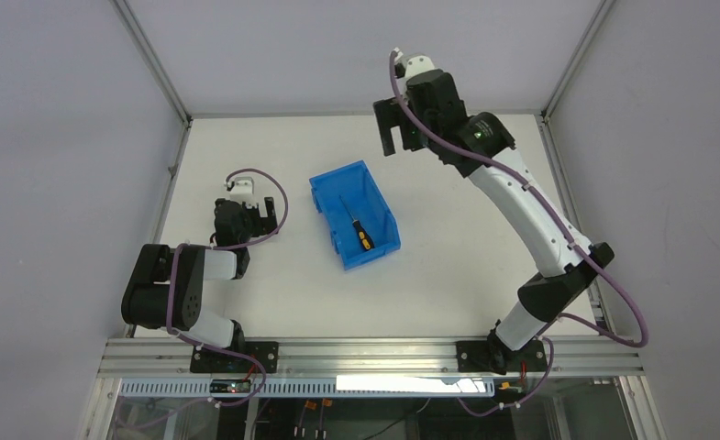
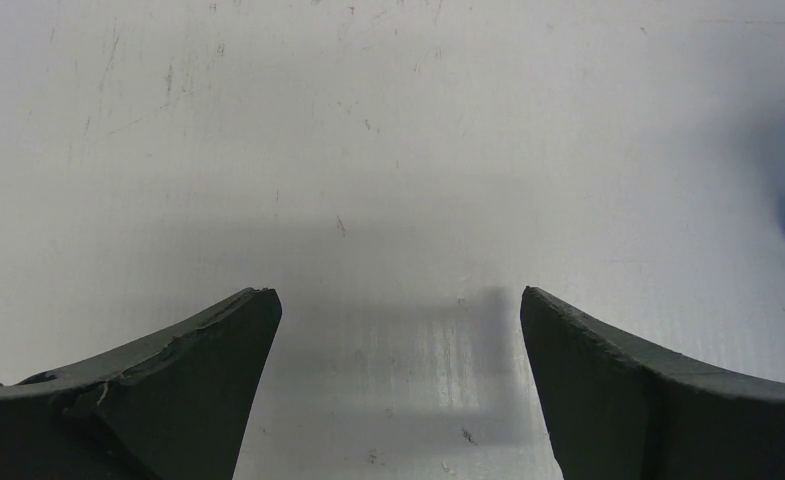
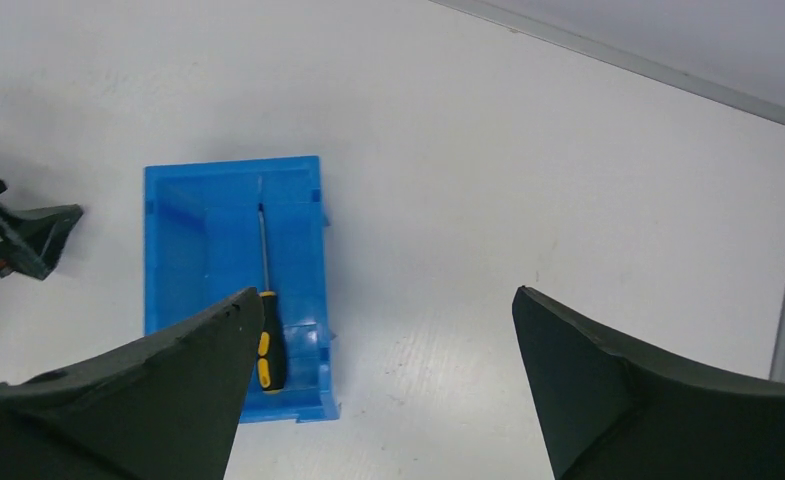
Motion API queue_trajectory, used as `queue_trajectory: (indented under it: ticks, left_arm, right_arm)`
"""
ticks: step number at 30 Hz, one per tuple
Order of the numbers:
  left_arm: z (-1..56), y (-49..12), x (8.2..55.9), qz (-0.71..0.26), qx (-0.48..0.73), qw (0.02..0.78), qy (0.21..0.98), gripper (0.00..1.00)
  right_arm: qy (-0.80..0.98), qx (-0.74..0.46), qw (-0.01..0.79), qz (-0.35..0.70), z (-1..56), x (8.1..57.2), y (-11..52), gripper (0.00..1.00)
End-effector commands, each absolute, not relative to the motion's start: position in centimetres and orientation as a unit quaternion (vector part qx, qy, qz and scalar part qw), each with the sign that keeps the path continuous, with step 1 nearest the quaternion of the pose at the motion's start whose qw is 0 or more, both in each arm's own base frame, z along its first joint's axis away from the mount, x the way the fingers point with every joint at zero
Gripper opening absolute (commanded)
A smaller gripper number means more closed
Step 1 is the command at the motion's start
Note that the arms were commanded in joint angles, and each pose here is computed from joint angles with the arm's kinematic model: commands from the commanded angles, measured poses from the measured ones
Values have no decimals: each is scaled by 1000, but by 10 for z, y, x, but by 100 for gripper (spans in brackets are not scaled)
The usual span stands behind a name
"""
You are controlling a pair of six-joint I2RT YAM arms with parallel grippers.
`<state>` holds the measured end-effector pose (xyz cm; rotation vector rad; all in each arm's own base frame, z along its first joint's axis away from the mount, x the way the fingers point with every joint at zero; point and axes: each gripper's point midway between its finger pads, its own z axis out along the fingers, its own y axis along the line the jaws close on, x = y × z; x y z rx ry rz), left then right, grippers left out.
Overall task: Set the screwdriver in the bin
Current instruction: Reset both arms
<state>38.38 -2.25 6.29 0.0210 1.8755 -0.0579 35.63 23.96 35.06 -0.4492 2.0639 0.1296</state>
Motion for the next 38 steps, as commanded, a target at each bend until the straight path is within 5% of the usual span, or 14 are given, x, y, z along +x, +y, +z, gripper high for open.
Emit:
queue_trajectory:
  ticks: [1, 20, 38]
  left_arm:
    - [79, -20, 393, -29, 5, 612, 790, 100]
    - [79, -21, 393, -30, 5, 612, 790, 100]
    - [79, -20, 393, -29, 4, 613, 790, 100]
  right_arm:
    - [842, -153, 515, 47, 380, 368, 195, 99]
    - [860, 34, 509, 16, 381, 394, 16, 99]
    - [858, 40, 511, 15, 376, 397, 6, 99]
